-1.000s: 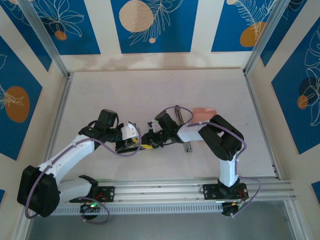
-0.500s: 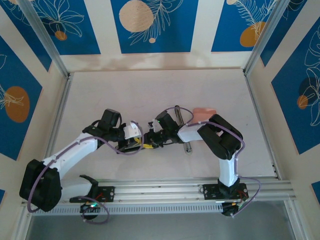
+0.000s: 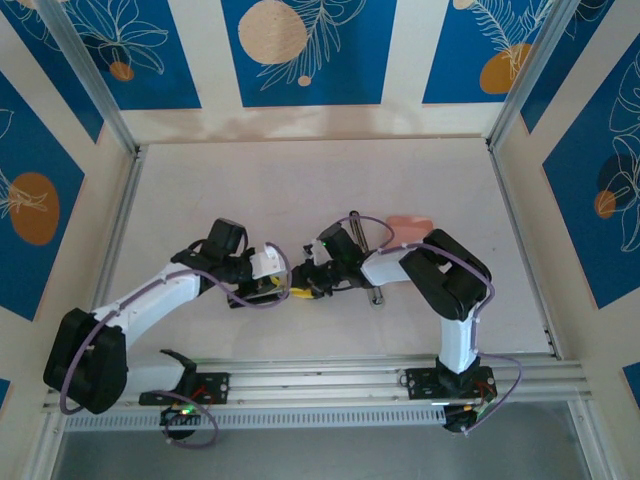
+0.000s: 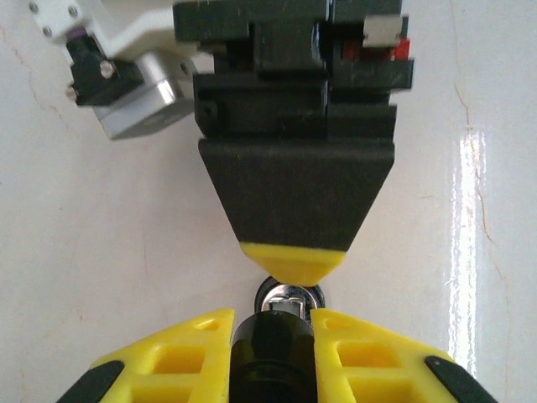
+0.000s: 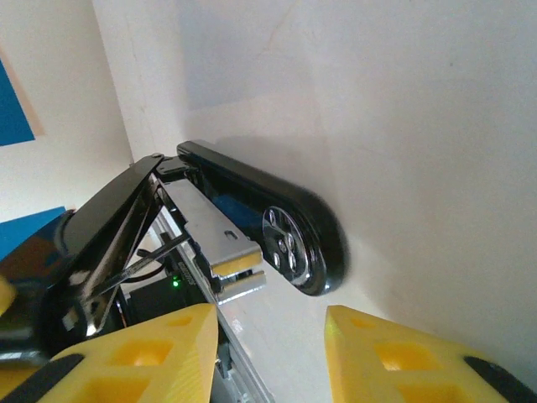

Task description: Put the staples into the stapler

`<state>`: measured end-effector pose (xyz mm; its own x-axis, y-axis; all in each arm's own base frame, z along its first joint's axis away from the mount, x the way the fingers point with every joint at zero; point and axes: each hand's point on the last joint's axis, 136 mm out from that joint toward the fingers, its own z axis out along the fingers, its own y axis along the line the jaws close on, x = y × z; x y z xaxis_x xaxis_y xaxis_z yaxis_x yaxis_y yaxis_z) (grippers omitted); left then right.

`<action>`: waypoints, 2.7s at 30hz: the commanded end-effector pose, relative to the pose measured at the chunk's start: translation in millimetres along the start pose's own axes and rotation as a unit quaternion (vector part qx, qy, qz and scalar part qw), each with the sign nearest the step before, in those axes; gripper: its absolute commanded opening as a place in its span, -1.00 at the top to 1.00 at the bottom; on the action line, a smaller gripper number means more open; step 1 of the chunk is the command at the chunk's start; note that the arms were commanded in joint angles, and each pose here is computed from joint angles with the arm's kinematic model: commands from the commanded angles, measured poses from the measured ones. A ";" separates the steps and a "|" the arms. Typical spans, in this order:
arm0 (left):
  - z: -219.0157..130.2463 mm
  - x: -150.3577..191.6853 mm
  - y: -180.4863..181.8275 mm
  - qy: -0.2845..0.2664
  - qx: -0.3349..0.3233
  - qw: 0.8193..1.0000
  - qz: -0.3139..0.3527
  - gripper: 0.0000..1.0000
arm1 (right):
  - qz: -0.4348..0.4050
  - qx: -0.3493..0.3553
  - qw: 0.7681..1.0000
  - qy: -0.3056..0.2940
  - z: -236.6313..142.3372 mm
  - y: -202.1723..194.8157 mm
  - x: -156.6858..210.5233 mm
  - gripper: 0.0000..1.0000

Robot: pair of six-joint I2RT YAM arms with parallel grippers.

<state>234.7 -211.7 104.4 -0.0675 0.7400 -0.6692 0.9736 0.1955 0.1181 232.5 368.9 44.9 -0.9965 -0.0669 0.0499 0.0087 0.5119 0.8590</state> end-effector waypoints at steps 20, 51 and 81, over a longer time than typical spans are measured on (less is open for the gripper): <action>14.7 13.8 -5.0 0.078 0.026 0.997 0.007 0.66 | -0.010 0.011 1.000 -0.028 -38.0 -1.3 -0.7 0.13; 38.5 33.6 -10.6 0.141 0.060 0.988 -0.016 0.66 | -0.007 0.017 1.000 -0.023 -34.8 -4.6 -0.6 0.13; 9.7 -1.0 34.8 0.152 -0.062 0.978 -0.130 0.83 | -0.011 0.020 0.999 -0.039 -41.6 -2.0 -3.7 0.13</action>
<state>254.5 -214.7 73.3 -0.2808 0.8598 -0.4265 0.9453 0.3246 0.0319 240.9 338.3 61.3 -0.9998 -0.0191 0.0020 -0.0085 0.5346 0.8451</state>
